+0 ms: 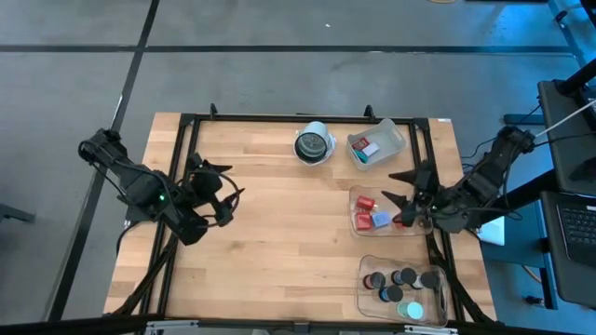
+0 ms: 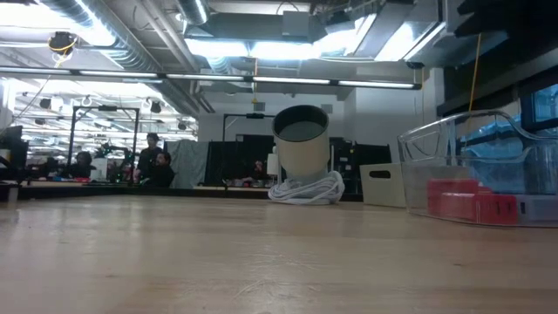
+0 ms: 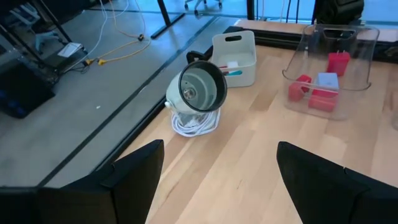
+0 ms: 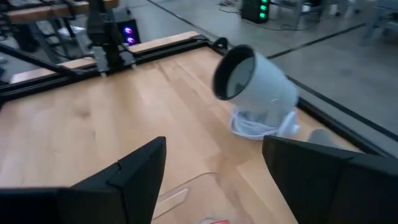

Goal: Pick & Place Office items
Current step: Return to Home Position

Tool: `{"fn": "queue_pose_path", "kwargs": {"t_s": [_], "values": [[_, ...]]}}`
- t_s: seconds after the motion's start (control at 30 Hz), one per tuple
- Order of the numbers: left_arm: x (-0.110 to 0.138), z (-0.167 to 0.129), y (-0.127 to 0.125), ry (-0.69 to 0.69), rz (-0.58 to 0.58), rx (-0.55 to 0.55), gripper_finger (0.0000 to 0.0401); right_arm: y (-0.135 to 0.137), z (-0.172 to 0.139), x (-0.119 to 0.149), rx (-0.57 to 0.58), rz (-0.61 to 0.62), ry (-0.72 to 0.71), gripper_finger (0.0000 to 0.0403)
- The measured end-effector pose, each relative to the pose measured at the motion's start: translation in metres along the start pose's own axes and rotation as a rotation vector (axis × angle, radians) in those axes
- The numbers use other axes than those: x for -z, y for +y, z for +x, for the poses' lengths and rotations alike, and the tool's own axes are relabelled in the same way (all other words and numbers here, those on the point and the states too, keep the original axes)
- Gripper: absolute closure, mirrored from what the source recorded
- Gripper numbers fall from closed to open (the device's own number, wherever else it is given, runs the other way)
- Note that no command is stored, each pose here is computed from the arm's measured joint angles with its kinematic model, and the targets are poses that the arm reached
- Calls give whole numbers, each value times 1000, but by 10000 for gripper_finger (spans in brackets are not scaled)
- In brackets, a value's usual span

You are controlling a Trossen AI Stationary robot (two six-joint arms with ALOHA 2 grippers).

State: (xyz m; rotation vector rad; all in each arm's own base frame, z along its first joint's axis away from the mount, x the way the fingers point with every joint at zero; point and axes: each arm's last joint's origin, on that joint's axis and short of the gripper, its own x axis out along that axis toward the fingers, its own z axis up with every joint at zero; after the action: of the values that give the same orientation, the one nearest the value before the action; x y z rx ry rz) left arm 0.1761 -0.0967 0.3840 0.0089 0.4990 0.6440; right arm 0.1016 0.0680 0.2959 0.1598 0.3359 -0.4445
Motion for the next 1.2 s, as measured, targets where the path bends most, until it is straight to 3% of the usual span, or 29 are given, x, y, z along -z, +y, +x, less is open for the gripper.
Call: {"fn": "queue_pose_path", "kwargs": {"t_s": [0.33,0.7,0.93,1.2], "values": [[-1,4,2,6,-15,-22,91,0,23,50,-137,-30,-94,134],[-2,6,4,10,-33,-34,91,-14,53,74,-358,-15,-234,134],[1,5,7,41,-43,-34,91,-29,70,78,-333,-16,-235,134],[8,-1,31,85,-108,-113,91,-42,82,76,-332,-24,-197,134]]}}
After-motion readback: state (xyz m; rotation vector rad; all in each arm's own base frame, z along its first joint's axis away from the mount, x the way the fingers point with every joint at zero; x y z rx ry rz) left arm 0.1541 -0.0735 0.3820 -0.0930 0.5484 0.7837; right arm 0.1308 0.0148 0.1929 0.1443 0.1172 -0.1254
